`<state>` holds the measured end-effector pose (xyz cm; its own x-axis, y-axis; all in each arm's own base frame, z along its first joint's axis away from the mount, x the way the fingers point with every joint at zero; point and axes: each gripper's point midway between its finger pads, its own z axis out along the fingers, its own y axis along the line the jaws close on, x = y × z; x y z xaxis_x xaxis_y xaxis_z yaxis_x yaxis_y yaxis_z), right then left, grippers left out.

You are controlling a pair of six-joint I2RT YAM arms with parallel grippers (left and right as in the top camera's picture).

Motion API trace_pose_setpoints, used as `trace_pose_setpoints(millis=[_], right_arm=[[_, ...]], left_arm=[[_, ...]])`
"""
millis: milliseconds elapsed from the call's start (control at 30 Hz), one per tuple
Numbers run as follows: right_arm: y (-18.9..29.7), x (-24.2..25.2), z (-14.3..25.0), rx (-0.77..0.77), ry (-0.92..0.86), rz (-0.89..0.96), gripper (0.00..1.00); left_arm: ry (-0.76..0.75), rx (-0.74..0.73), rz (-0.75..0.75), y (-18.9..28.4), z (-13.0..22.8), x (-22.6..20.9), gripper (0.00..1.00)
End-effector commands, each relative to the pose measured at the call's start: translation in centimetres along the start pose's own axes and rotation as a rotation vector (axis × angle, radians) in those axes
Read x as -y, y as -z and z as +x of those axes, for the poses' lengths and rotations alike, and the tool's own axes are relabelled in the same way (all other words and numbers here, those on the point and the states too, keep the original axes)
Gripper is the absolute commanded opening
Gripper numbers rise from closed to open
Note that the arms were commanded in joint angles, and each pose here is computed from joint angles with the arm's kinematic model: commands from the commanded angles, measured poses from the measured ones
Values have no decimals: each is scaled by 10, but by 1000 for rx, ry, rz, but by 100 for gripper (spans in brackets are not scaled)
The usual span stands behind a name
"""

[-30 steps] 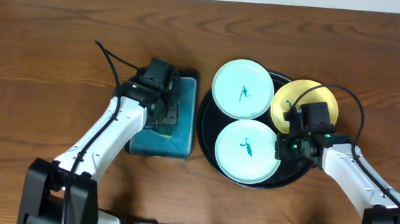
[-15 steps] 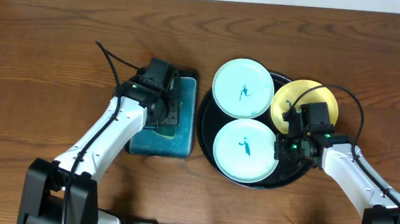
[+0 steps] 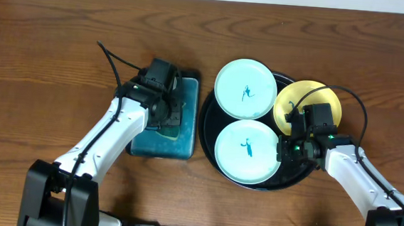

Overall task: Clean dirty plates on tray and stack at the side
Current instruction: 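Lift the sponge out of the water with the left gripper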

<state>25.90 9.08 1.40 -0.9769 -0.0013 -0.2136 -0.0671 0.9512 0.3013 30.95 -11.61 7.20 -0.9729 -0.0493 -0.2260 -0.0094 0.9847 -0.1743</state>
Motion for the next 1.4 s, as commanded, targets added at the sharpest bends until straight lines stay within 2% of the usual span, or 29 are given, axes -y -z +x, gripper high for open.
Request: trace_pose_setpoints(millis=[0,200,400,467,633,867,1367], right_arm=[[2,-7,-5,6,8,-25,1],[2,-7,-5,6,8,-25,1],[2,-7,-5,7,9,-25,1],[2,-7,-5,7,9,-25,1],[2,-7,-5,7,9,-25,1],[2,-7,-5,7,8,-25,1],[2,-7,-5,7,8,-25,1]], left_arm=[[-12,-20,127,5,1,14,7],[12,-33,346,17,-7,24,7],[-13,17,638,46,-22,30,8],[-31,39,692,54,-25,28,7],[-14,88,709,59,-34,10,8],[-71,169,819,78,-42,4,7],[-149,257,813,81,-55,1,7]])
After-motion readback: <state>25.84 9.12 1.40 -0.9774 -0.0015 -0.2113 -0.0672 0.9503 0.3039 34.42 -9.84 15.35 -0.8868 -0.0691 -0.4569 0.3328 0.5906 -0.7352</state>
